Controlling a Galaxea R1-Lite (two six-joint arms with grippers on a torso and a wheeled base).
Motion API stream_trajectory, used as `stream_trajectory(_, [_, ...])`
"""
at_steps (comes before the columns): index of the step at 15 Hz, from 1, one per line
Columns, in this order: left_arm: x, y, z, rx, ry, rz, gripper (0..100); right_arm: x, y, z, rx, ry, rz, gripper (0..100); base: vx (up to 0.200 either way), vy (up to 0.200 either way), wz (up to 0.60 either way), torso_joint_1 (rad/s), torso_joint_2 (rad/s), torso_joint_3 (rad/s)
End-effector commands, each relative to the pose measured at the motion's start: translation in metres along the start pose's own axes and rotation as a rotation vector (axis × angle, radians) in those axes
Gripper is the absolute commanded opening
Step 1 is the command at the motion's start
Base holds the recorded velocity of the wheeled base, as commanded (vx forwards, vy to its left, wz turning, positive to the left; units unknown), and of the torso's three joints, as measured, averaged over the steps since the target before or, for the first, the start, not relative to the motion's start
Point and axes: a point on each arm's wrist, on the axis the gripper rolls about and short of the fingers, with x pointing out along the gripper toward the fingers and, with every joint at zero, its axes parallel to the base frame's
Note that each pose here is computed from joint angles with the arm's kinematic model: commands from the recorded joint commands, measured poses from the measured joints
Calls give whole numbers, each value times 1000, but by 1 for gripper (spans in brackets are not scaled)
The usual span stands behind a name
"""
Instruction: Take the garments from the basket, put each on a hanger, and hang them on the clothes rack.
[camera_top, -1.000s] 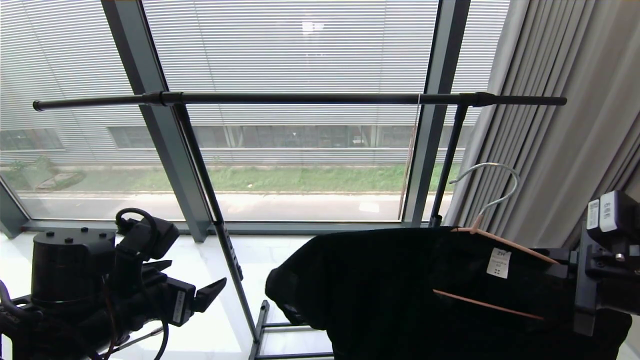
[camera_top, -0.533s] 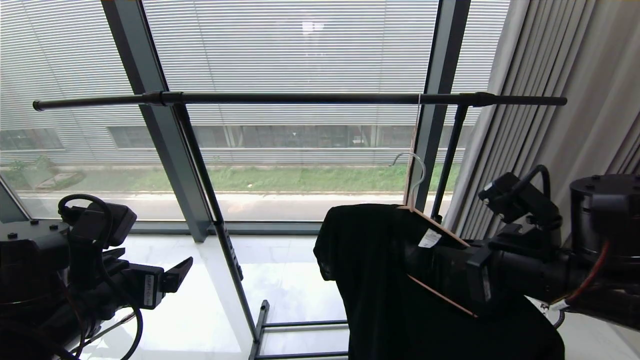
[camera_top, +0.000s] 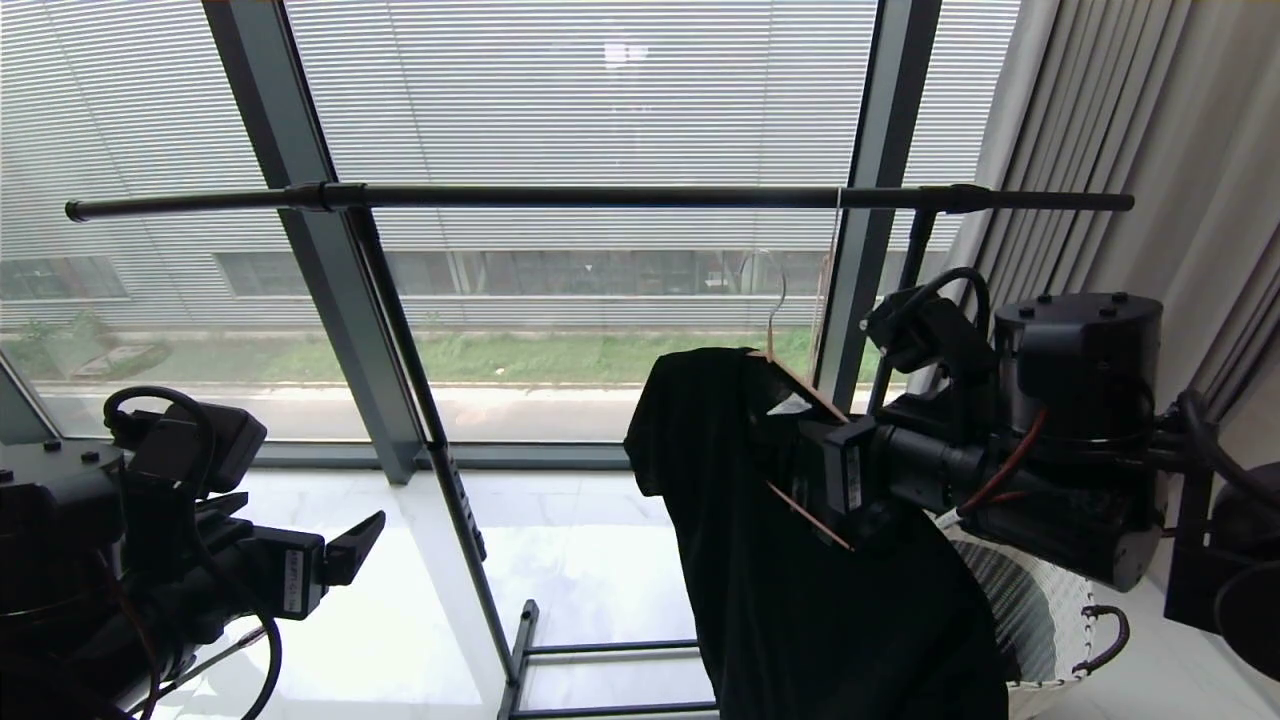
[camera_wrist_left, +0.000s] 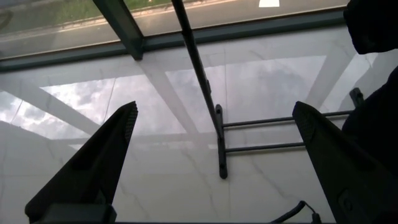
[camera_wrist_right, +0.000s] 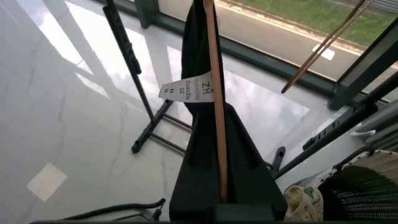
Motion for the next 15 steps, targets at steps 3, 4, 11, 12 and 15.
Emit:
stream_trajectory(3, [0,-4,4,2,-38,-18,100,30,-5,25,19,-90,-30,0,200,0,0,-2,4,4])
stream_trajectory(4, [-1,-5,4,3,-42,-21,100,32,-4,31,19,-107,-30,0,200,0,0,-2,2,12])
stream_trajectory(11, [-1,-8,5,10,-47,-36,100,33,-4,47,13,-163,-30,0,200,0,0,7,4,1])
stream_trajectory(12, [-1,-8,4,10,-46,-37,100,33,-4,49,10,-170,-29,0,200,0,0,-2,-2,-7])
stream_trajectory(15, [-2,-10,5,18,-50,-52,100,38,-8,46,9,-159,-44,0,133,0,0,3,0,2])
